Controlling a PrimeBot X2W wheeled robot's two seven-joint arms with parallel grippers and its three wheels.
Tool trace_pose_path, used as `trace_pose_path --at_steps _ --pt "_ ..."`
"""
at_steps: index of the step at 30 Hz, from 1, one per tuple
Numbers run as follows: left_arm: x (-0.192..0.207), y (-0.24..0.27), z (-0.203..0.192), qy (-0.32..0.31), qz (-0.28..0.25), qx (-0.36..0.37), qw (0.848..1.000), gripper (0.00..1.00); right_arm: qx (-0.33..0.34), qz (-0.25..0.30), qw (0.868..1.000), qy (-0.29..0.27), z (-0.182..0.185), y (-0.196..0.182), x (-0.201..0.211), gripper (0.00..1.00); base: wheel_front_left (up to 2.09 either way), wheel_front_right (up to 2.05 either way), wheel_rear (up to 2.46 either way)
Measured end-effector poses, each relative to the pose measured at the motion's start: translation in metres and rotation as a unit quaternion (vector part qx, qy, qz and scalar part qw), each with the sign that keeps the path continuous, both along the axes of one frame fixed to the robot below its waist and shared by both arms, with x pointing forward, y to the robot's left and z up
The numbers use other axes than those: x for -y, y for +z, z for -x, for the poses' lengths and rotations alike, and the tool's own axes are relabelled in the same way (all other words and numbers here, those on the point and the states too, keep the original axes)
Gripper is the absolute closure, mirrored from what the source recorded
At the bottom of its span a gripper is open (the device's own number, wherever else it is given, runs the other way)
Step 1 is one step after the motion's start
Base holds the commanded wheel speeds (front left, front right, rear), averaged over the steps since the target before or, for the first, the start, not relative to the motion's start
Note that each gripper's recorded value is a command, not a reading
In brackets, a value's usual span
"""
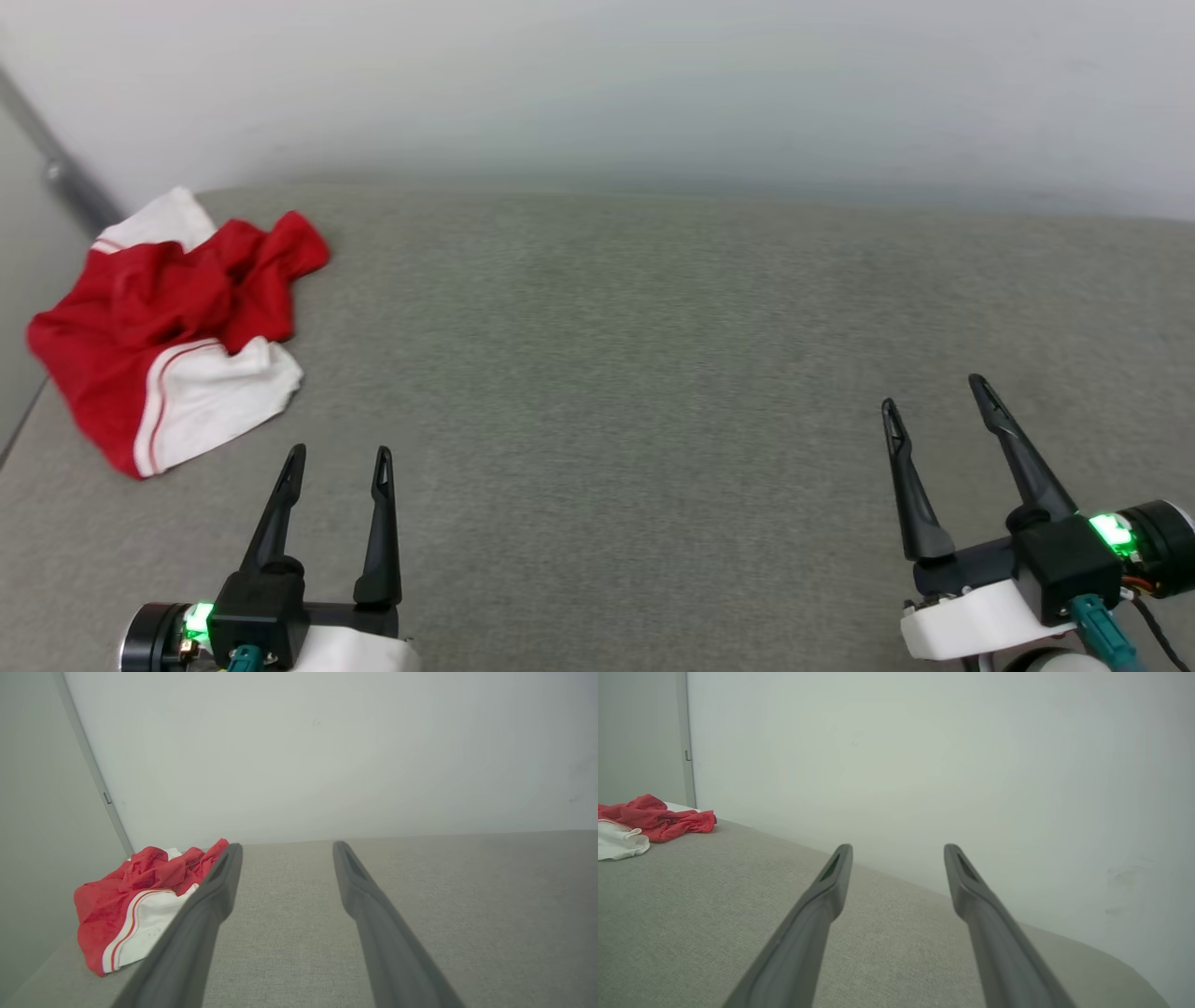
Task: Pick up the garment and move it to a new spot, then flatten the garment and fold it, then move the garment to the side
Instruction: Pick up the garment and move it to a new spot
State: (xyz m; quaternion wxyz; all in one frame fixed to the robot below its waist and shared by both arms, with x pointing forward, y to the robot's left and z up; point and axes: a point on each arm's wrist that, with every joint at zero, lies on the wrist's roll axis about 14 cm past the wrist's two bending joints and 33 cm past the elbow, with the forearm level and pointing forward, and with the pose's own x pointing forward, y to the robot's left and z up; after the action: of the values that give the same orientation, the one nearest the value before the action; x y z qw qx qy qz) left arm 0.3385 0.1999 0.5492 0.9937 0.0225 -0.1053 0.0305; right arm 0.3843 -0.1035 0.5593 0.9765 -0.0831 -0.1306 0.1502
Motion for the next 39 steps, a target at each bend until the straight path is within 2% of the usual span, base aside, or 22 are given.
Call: trace_pose_path --at_steps 6,14,23,30,39 --pt "-0.034 -0.002 0.025 0.056 -0.008 -0.005 0.998 0.00 -0.001 -0.001 0.998 0.064 -0.005 -0.002 -0.044 0.00 0.00 0.00 0.00" --pt "-0.081 -0.002 0.069 0.143 -0.007 -0.006 0.990 0.00 -0.008 -0.009 0.989 0.149 -0.003 -0.004 -0.101 0.00 0.00 0.00 0.00" --pt "-0.106 0.000 0.109 0.202 -0.010 -0.004 0.979 0.00 -0.010 -0.016 0.975 0.221 0.007 -0.002 -0.149 0.00 0.00 0.00 0.00" --pt "-0.118 -0.003 0.129 0.229 -0.004 -0.006 0.973 0.00 -0.011 -0.016 0.968 0.249 0.014 -0.002 -0.167 0.00 0.00 0.00 0.00" --pt "-0.121 -0.003 0.135 0.232 -0.001 -0.005 0.973 0.00 -0.010 -0.016 0.968 0.251 0.016 -0.001 -0.168 0.00 0.00 0.00 0.00"
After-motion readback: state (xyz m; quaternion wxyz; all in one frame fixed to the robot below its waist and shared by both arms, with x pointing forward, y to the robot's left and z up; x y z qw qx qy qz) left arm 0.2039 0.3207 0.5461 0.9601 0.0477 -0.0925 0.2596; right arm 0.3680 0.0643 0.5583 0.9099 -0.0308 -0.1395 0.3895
